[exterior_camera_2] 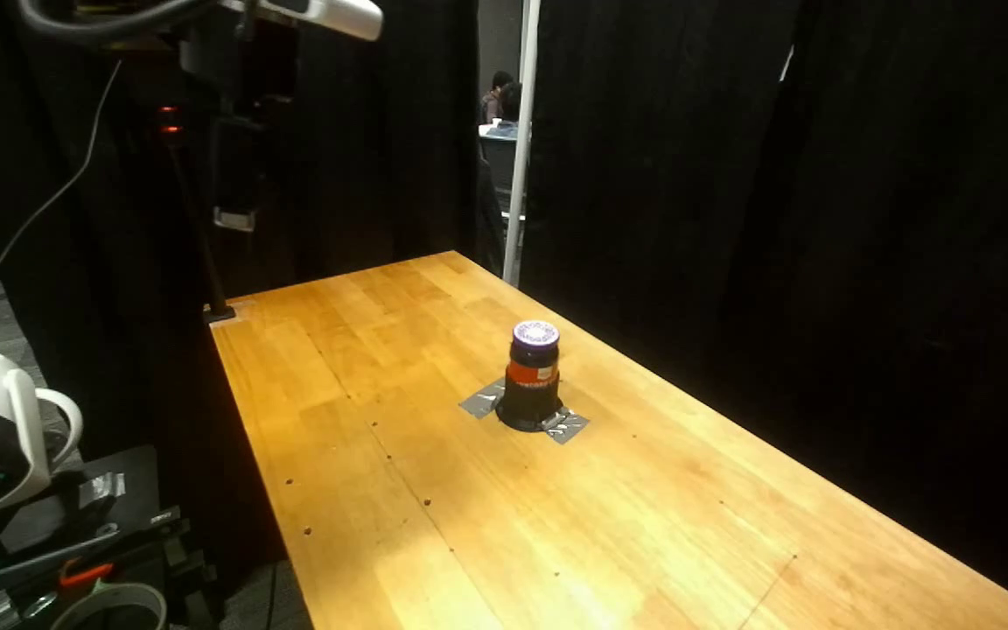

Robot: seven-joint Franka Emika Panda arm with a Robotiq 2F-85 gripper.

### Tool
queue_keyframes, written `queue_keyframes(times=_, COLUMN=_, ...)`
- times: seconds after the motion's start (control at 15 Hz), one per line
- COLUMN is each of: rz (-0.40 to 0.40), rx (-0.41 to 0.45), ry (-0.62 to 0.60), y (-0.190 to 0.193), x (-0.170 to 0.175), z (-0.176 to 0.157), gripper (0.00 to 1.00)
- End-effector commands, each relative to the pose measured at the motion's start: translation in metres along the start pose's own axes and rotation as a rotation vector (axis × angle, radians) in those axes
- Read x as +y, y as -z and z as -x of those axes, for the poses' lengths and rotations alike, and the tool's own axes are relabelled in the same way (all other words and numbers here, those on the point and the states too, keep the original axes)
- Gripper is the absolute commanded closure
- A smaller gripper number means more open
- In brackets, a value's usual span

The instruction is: Put the elastic around the cup

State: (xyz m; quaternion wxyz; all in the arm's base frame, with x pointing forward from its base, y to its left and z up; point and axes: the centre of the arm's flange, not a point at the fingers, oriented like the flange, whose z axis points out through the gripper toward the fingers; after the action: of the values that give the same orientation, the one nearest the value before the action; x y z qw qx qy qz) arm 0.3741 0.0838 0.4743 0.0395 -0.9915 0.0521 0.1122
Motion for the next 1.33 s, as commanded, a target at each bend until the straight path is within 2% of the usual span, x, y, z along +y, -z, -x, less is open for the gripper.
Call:
queue_keyframes(times=0.0, rz=0.036, rx=-0.027, ry=0.125, y=0.039, x=0.027, z=-0.083, gripper=0.00)
queue_keyframes(times=0.2, rz=0.056, rx=0.008, ry=0.272, y=0.053, x=0.035, z=-0.142, gripper=0.00)
queue_keyframes(times=0.53, rz=0.051, rx=0.065, ry=0.476, y=0.046, x=0.013, z=-0.234, gripper=0.00)
queue_keyframes(times=0.93, rz=0.064, rx=0.135, ry=0.504, y=-0.003, x=-0.013, z=-0.301, gripper=0.00)
queue_keyframes(times=1.27, rz=0.053, rx=0.106, ry=0.513, y=-0.042, x=-0.031, z=-0.333, gripper=0.00)
